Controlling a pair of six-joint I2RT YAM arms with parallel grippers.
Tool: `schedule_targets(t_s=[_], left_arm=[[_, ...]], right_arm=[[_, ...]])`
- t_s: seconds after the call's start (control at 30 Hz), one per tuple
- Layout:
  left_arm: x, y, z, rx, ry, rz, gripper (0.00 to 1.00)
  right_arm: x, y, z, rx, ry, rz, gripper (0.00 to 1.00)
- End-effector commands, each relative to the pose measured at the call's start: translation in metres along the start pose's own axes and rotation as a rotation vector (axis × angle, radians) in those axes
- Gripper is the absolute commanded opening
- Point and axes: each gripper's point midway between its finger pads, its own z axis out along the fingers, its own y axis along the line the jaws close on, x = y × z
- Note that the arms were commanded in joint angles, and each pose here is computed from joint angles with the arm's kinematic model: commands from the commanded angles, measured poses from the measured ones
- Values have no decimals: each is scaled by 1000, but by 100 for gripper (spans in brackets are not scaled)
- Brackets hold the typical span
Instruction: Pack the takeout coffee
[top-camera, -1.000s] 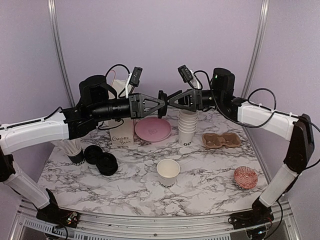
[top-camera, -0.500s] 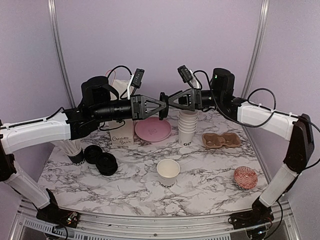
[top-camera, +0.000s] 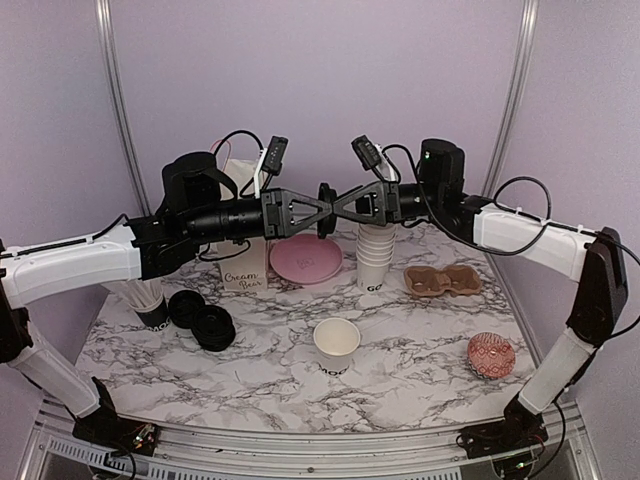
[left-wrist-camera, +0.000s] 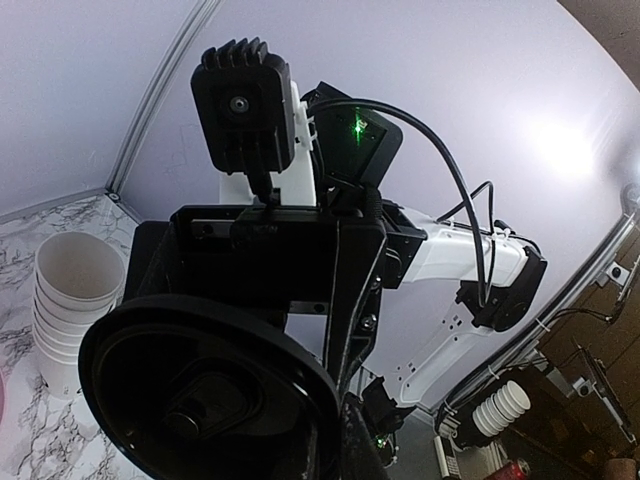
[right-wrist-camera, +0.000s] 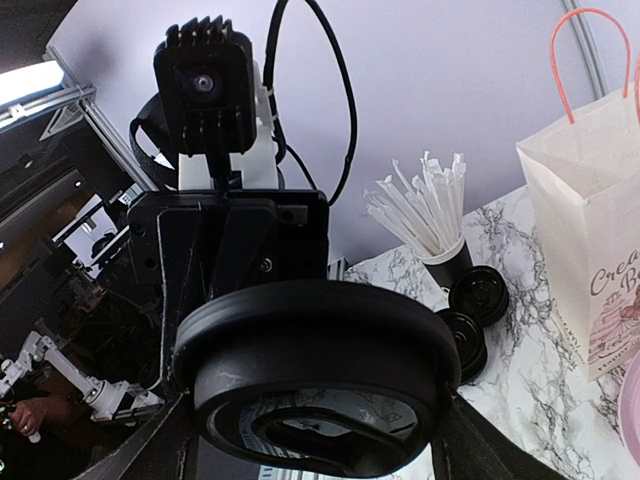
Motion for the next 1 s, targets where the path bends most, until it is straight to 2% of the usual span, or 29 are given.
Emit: schedule_targets(t_s=[0.0, 0.1, 0.17, 0.3, 0.43, 0.5, 0.67, 0.8, 0.97], left_arm=[[-15, -8, 1, 28, -46, 37, 5], [-14, -6, 2, 26, -44, 33, 5], [-13, -5, 3, 23, -42, 30, 10], [-9, -2, -3, 1, -41, 38, 38], [13, 6, -19, -73, 51, 83, 55], [31, 25, -30, -173, 113, 112, 56], [89, 87, -62, -442, 256, 126, 55], [115, 111, -78, -532, 297, 117, 54], [116, 114, -82, -551, 281, 105, 54]], right_arm=[[-3, 0, 5, -4, 2, -13, 73], [-3, 0, 5, -8, 4, -18, 69], [-4, 0, 5, -6, 4, -26, 68], [-7, -5, -4, 30, 13, -52, 65], [0, -23, -32, 149, 44, -110, 64], [10, -29, -42, 218, 89, -179, 64], [50, -34, -55, 304, 301, -359, 65], [82, -32, -55, 300, 470, -385, 66], [121, -22, -41, 239, 644, -403, 66]])
